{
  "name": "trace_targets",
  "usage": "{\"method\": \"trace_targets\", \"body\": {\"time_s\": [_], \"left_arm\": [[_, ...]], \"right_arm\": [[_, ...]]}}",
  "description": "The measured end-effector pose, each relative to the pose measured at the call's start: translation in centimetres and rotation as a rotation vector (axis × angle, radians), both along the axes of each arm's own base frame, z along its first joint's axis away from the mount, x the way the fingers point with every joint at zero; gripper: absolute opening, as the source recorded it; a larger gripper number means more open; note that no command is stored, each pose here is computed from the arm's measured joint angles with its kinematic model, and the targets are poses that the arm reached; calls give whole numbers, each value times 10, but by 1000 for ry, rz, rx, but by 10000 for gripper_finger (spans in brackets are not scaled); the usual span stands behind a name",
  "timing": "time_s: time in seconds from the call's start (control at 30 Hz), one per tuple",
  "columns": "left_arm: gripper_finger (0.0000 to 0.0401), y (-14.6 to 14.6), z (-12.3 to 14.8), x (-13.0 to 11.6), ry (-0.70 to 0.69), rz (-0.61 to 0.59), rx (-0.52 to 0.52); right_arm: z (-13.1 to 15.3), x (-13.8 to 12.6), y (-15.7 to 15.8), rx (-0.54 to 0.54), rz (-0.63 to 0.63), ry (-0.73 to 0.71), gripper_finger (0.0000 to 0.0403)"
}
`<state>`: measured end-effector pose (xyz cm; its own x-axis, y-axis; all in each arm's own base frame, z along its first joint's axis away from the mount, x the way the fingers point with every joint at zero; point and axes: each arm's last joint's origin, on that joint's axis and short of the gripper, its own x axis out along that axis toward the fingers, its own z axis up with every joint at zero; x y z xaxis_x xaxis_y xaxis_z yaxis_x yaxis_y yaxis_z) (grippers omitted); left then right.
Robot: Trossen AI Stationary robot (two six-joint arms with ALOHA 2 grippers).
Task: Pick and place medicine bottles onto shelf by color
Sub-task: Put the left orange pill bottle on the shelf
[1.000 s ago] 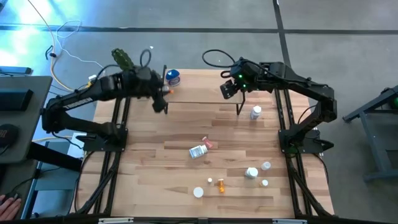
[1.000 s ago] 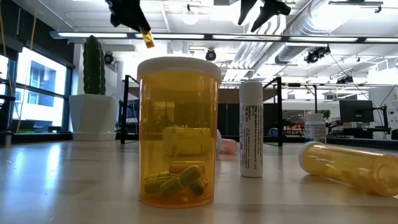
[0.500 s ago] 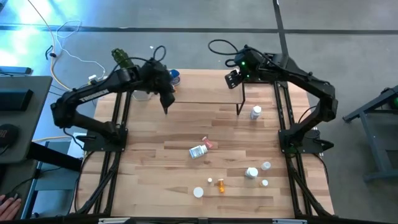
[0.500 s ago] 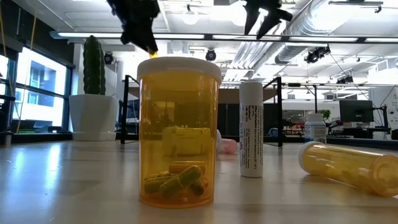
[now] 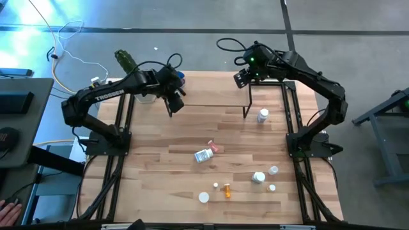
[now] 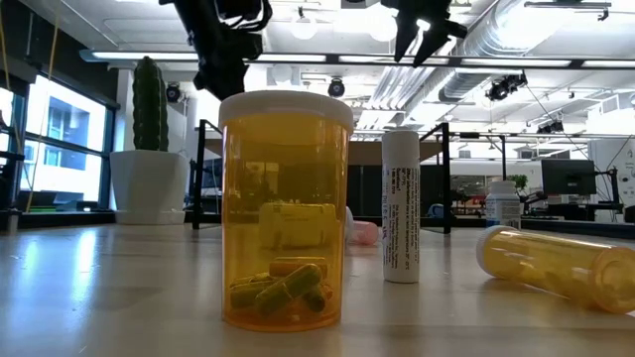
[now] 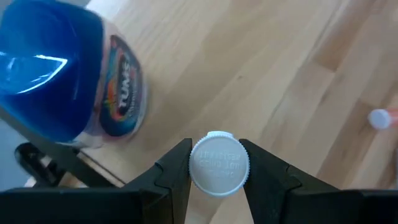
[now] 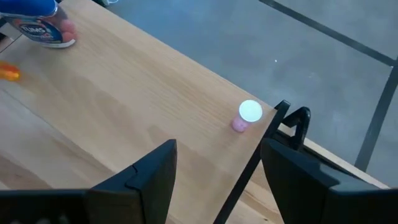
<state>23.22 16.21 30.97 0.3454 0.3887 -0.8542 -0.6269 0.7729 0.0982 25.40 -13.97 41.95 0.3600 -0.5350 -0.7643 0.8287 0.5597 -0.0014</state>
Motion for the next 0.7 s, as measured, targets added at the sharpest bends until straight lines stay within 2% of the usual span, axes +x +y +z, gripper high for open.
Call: {"method": "trace_targets", "body": {"time_s": [0.5,0.7], "left_arm": [[117,4,-5,-1,40,16,-20],[148,4,-7,-1,52,7,-22]], "right_arm": [[0,0,0,-6,14,10,224],[0,1,1,20,53,3,224]]}}
